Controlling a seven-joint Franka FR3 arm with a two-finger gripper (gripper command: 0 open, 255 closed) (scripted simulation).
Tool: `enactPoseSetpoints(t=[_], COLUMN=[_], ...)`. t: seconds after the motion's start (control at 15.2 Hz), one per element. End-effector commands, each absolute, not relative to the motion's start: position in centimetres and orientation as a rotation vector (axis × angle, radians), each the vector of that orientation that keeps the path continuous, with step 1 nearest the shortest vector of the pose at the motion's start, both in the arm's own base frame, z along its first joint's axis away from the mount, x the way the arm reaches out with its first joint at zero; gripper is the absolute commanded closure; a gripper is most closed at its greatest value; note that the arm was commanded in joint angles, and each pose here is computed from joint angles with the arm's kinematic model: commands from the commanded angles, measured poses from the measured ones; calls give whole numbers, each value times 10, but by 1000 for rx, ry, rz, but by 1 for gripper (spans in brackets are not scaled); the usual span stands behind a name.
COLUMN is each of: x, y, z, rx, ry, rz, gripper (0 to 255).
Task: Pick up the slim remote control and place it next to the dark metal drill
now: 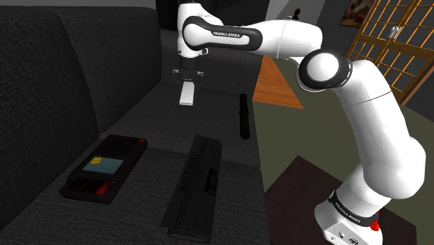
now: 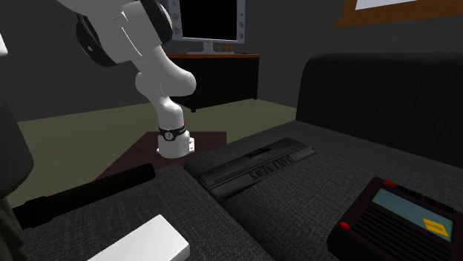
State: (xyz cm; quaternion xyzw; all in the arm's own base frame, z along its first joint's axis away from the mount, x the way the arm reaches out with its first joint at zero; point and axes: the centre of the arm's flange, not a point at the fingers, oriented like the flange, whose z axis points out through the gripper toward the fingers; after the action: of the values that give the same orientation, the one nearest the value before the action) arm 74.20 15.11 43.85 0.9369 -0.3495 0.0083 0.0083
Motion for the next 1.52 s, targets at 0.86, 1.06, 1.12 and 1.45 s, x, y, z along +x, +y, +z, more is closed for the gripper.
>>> enactPoseSetpoints(t=[0.86,1.06,1.12,1.45], x=[743,743,743,743], y=[148,148,148,148], z=[362,362,362,362], rx=[2929,2929,2929,2929], ry=[-1091,-1091,-1091,-1091], rz=[27,27,27,27], gripper=[255,255,255,0])
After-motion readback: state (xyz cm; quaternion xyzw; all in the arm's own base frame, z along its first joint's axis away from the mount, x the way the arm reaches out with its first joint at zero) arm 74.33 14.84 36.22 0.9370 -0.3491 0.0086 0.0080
